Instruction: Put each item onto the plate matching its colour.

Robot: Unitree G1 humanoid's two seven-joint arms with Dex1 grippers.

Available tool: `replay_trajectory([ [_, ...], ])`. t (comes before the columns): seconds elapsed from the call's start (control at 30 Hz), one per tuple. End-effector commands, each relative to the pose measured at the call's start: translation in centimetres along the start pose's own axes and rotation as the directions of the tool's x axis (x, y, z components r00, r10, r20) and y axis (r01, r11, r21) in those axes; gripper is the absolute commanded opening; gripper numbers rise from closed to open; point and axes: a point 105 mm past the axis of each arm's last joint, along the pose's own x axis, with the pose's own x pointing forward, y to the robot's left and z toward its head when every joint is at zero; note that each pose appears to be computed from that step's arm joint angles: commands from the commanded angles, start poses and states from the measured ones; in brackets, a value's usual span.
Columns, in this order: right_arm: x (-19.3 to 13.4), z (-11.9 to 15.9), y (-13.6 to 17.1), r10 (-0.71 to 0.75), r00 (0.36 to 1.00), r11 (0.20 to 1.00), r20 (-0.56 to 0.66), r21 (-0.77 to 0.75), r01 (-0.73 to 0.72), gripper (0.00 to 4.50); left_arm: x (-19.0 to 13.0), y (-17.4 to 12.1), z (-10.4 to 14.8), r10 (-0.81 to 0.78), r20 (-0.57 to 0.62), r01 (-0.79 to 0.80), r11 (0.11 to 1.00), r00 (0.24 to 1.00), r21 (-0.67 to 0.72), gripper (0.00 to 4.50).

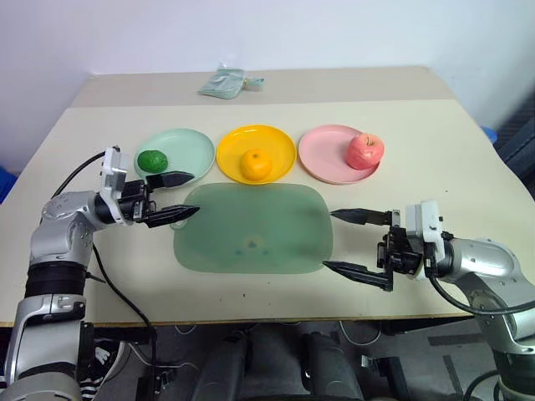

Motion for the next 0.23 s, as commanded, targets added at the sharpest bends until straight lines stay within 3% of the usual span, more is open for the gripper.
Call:
replay_trajectory([
  [0.03, 0.00, 1.28, 0.37, -0.019, 0.999, 0.998, 0.026, -0.061, 0.020, 4.47, 0.23, 0.13, 0.97, -0.021, -0.001, 0.021, 0.999, 1.000, 0.042, 4.50],
  [0.23, -0.05, 1.06, 0.36, -0.033, 0.999, 0.998, 0.025, -0.057, 0.034, 4.47, 0.60, 0.22, 0.91, -0.035, -0.011, 0.035, 0.998, 0.999, 0.050, 4.50],
])
